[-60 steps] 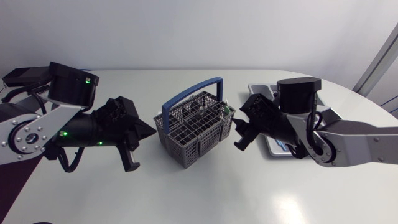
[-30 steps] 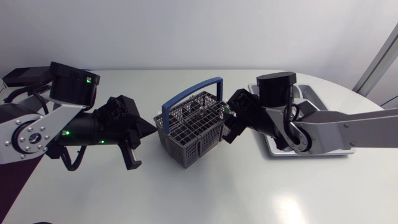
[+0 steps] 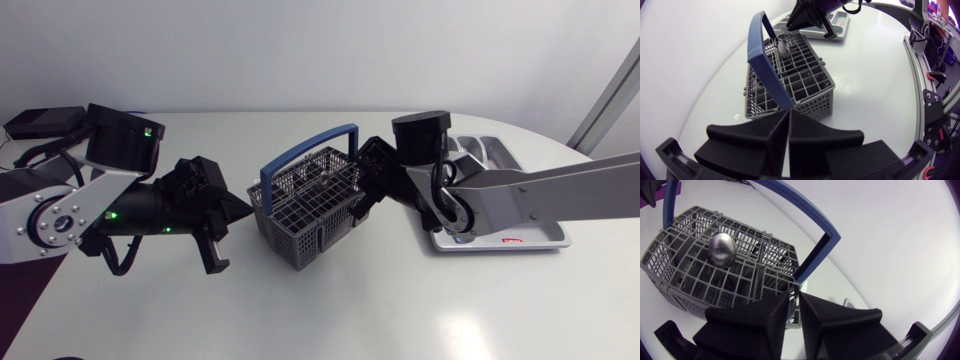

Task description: Unload the cutlery basket into the drawer organizer.

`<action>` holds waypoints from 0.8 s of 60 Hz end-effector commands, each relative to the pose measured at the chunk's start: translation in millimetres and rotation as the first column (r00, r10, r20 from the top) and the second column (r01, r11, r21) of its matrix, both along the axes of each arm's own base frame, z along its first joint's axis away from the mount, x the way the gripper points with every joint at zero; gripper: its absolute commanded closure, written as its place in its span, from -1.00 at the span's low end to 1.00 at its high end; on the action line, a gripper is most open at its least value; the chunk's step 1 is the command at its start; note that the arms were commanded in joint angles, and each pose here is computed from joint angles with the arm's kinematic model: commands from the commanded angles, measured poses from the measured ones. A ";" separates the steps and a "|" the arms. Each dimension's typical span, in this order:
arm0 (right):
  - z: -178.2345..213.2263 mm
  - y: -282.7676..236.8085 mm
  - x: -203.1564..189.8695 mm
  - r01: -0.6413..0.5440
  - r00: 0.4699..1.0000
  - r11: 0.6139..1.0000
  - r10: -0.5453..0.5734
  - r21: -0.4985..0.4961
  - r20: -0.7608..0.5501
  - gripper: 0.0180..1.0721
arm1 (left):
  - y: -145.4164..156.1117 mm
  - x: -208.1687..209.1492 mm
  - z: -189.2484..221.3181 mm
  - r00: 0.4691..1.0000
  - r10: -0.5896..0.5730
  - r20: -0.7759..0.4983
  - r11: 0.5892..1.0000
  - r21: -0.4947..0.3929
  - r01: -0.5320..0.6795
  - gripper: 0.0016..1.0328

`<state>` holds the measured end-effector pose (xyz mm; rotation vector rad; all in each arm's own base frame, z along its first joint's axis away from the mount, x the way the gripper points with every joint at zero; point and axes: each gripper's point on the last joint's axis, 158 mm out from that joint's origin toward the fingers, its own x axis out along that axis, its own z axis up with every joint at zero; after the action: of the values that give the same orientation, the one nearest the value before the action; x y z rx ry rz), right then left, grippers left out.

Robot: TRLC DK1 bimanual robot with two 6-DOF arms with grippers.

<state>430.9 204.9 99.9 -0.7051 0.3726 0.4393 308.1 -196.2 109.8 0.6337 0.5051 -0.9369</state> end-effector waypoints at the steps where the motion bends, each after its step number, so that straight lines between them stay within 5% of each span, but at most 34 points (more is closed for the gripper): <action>1: 0.9 4.2 5.5 0.012 1.000 1.000 -0.012 0.004 0.001 0.84 | 3.3 -4.9 -16.4 1.000 -0.012 -0.022 1.000 0.026 0.012 0.65; 48: 89.8 7.7 -27.9 0.004 0.992 0.999 -0.009 0.046 0.125 0.87 | -0.7 -7.3 -14.3 1.000 -0.014 -0.019 1.000 0.011 0.014 0.65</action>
<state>405.4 211.1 177.6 -0.6981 0.2627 0.4045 308.4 -196.3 106.9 0.6335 0.5022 -0.9360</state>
